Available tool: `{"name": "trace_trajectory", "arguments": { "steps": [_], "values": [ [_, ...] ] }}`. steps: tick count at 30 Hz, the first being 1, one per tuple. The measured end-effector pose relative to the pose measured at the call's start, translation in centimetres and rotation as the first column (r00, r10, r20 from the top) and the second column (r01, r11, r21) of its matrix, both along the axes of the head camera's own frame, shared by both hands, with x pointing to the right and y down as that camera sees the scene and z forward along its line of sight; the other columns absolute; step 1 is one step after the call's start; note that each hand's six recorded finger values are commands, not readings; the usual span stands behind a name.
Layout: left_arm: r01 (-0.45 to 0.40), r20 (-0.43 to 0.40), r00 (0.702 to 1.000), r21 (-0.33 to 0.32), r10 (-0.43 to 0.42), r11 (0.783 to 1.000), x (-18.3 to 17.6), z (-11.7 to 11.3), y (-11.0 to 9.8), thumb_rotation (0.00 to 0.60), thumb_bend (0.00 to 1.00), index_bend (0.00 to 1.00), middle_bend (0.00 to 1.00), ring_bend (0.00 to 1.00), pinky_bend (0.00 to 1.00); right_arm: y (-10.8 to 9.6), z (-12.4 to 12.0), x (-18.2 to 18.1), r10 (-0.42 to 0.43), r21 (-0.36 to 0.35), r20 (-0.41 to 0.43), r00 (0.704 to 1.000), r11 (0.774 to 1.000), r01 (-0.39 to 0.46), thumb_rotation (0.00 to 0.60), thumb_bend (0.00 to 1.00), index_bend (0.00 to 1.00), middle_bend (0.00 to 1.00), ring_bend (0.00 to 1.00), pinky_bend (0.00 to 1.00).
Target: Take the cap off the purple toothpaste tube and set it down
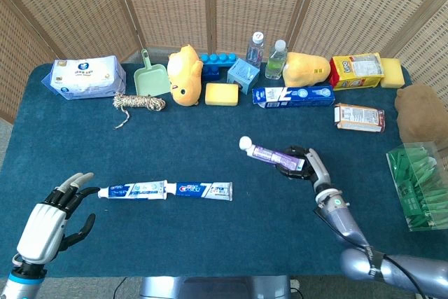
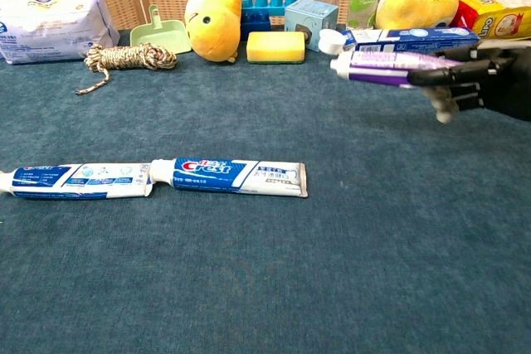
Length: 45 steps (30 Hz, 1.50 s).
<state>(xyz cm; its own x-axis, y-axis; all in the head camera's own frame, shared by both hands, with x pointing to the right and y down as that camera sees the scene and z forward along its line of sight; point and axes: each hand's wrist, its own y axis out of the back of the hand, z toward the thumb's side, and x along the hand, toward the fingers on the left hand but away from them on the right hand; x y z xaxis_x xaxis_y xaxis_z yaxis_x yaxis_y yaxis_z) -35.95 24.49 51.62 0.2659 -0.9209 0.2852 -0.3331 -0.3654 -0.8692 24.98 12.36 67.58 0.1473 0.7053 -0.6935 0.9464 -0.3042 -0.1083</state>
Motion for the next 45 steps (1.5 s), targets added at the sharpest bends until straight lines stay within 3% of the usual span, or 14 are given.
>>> {"name": "trace_trajectory", "arguments": {
  "steps": [2,5,11,22,28,31,34,37,43,45],
  "values": [
    [0.005,-0.003,1.0,0.0,-0.005,1.0,-0.1,0.1,0.0,0.6,0.4,0.25,0.16,0.13,0.26,-0.7,0.2,-0.1,0.027,0.041,-0.007,1.0,0.999,-0.027,0.6,0.36,0.47,0.37,0.33,0.27],
    [0.011,-0.006,1.0,-0.002,-0.011,1.0,-0.2,0.2,0.0,0.6,0.39,0.25,0.16,0.13,0.26,-1.0,0.4,0.0,0.04,0.076,-0.011,0.999,0.996,-0.039,0.6,0.35,0.3,0.24,0.2,0.22],
    [0.033,0.003,0.999,-0.014,-0.033,0.999,-0.8,0.4,0.2,0.6,0.39,0.24,0.15,0.12,0.26,-1.3,-0.1,0.9,0.076,0.196,-0.035,0.997,0.978,-0.068,0.598,0.38,0.18,0.16,0.08,0.19],
    [0.076,0.025,0.997,-0.018,-0.075,0.997,-1.9,0.4,0.4,0.6,0.4,0.24,0.15,0.12,0.24,-0.5,-2.5,2.1,0.078,0.296,-0.037,0.996,0.953,-0.063,0.592,0.39,0.19,0.15,0.06,0.19],
    [0.109,0.102,0.989,-0.023,-0.106,0.994,-3.8,0.2,0.8,0.6,0.4,0.24,0.14,0.1,0.21,1.2,-4.5,2.5,-0.023,0.375,-0.11,0.994,0.925,0.063,0.598,0.39,0.25,0.16,0.08,0.19],
    [0.138,0.15,0.98,-0.04,-0.13,0.99,-5.1,0.2,1.2,0.6,0.39,0.25,0.14,0.1,0.21,2.4,-5.2,3.1,-0.076,0.412,-0.198,0.977,0.898,0.153,0.6,0.39,0.27,0.17,0.08,0.19],
    [0.169,0.198,0.968,-0.053,-0.156,0.984,-6.5,0.1,1.9,0.6,0.38,0.25,0.14,0.1,0.2,3.6,-5.8,3.8,-0.128,0.434,-0.312,0.941,0.862,0.261,0.6,0.39,0.28,0.17,0.08,0.19],
    [0.19,0.233,0.957,-0.061,-0.171,0.98,-7.4,0.0,2.5,0.6,0.38,0.25,0.14,0.1,0.2,4.5,-6.3,4.4,-0.183,0.438,-0.435,0.882,0.813,0.385,0.6,0.39,0.31,0.17,0.07,0.19],
    [0.212,0.283,0.941,-0.076,-0.183,0.974,-8.5,0.2,3.4,0.6,0.37,0.25,0.15,0.11,0.18,6.0,-7.1,5.7,-0.237,0.388,-0.653,0.719,0.711,0.587,0.6,0.38,0.36,0.19,0.07,0.18],
    [0.21,0.307,0.935,-0.084,-0.175,0.974,-8.8,0.4,3.7,0.6,0.37,0.25,0.16,0.11,0.18,6.5,-7.5,6.2,-0.235,0.357,-0.722,0.651,0.679,0.641,0.6,0.38,0.36,0.22,0.07,0.18]
  ]
}}
